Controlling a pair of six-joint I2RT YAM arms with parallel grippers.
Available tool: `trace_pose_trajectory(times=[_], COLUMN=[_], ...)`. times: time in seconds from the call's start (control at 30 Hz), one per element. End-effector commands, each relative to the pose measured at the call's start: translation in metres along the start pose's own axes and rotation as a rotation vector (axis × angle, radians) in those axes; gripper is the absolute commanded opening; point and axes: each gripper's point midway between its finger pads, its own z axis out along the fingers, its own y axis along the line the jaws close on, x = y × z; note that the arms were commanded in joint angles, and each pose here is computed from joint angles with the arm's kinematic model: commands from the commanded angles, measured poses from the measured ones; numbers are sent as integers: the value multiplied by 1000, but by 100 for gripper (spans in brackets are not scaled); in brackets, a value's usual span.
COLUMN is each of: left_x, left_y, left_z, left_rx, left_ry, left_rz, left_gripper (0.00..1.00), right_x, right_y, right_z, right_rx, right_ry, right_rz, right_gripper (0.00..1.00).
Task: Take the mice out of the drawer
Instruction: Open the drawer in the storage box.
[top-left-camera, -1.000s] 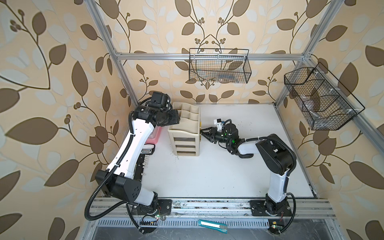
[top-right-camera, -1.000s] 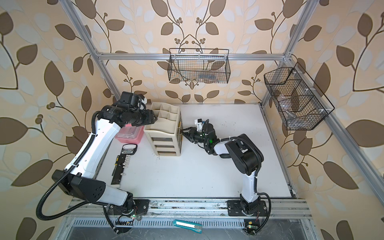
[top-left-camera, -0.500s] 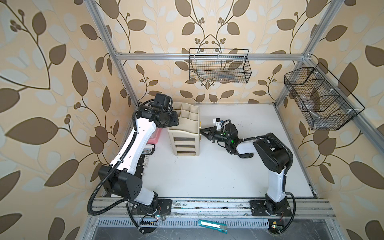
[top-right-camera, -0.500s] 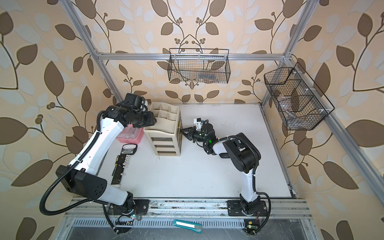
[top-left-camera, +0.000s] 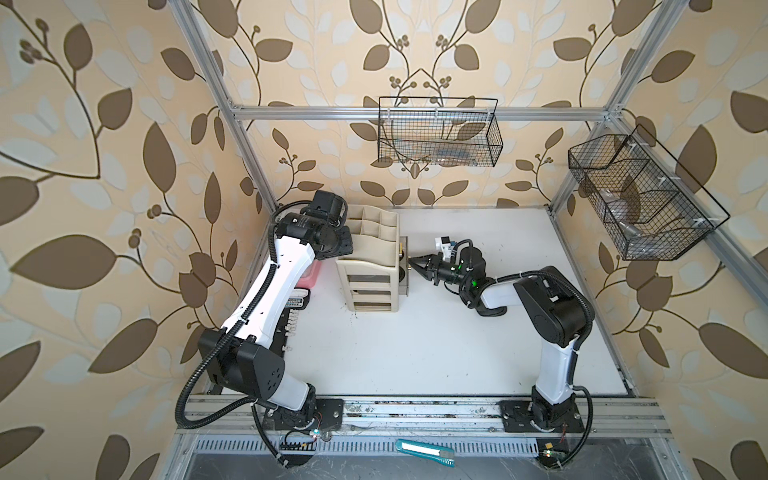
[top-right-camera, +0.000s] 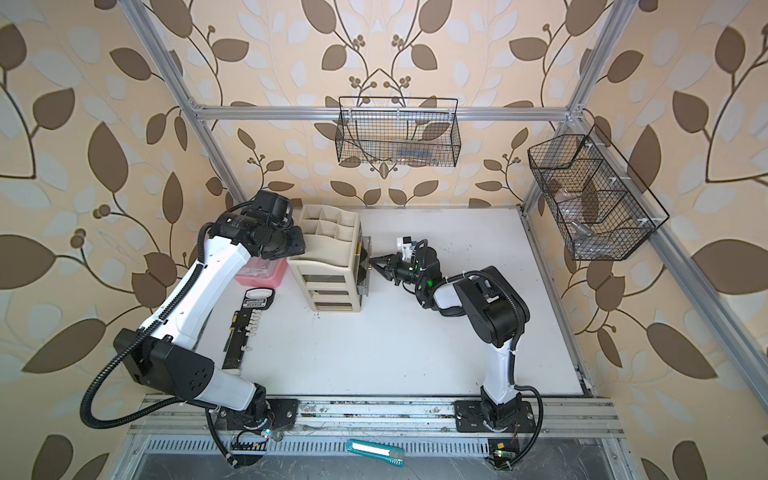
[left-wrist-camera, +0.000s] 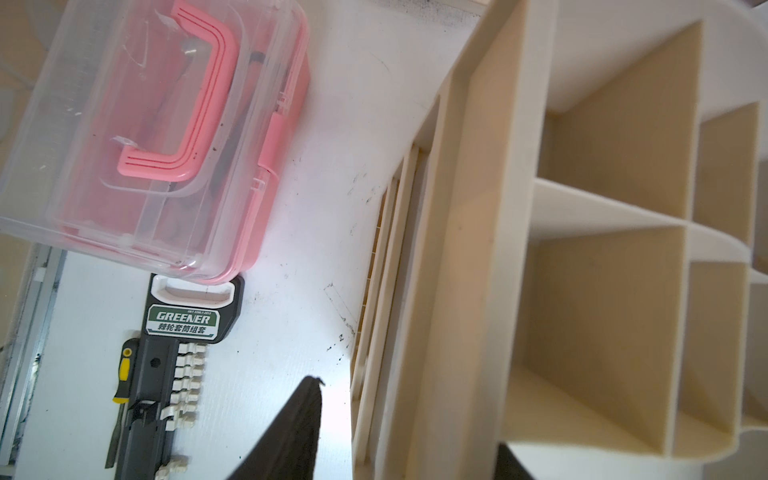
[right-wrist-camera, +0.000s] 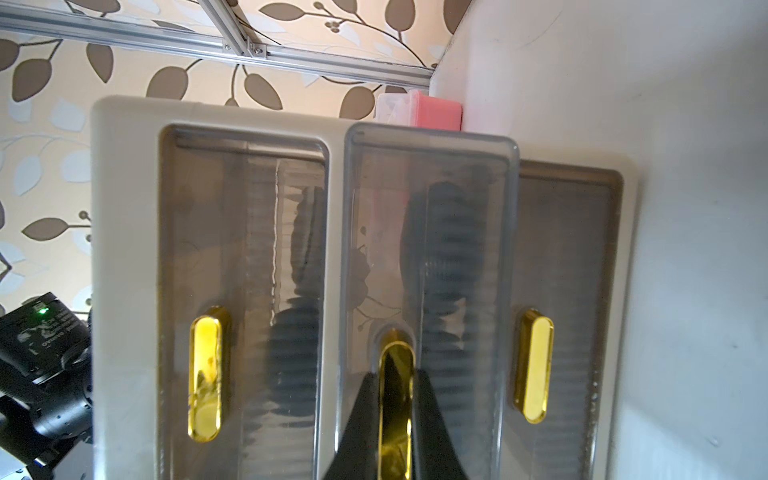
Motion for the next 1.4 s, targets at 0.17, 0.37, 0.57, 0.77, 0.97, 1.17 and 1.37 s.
trace_pose_trajectory(times=[0.17, 0.37, 0.57, 0.77, 0.97, 1.17, 1.37], left_x=[0, 0, 0, -1, -2, -12, -19], left_y=[4, 2, 2, 1, -1, -6, -14], left_z=[-2, -1, -1, -1, -2, -17, -52], left_rx=[-47, -38, -39, -33, -23, 12, 99], left_ry=[-10, -9, -10, -14, -17, -62, -142], left_rz=[-15, -16, -13, -20, -20, -19, -12], left_gripper=[49, 49, 50, 50, 59, 73, 80], right_x=[-16, -25, -34, -34, -36, -38, -45], right_y=[-5, -9, -14, -21, -20, -21, -8], right_z=[-36, -56, -74, -78, -79, -91, -115], right_rx=[34, 87, 112, 149, 161, 286, 493], right_ry=[-39, -47, -75, -84, -100, -122, -171], right_rz=[-35, -47, -41, -32, -34, -66, -98], right_gripper=[3, 3, 3, 4, 14, 38, 51])
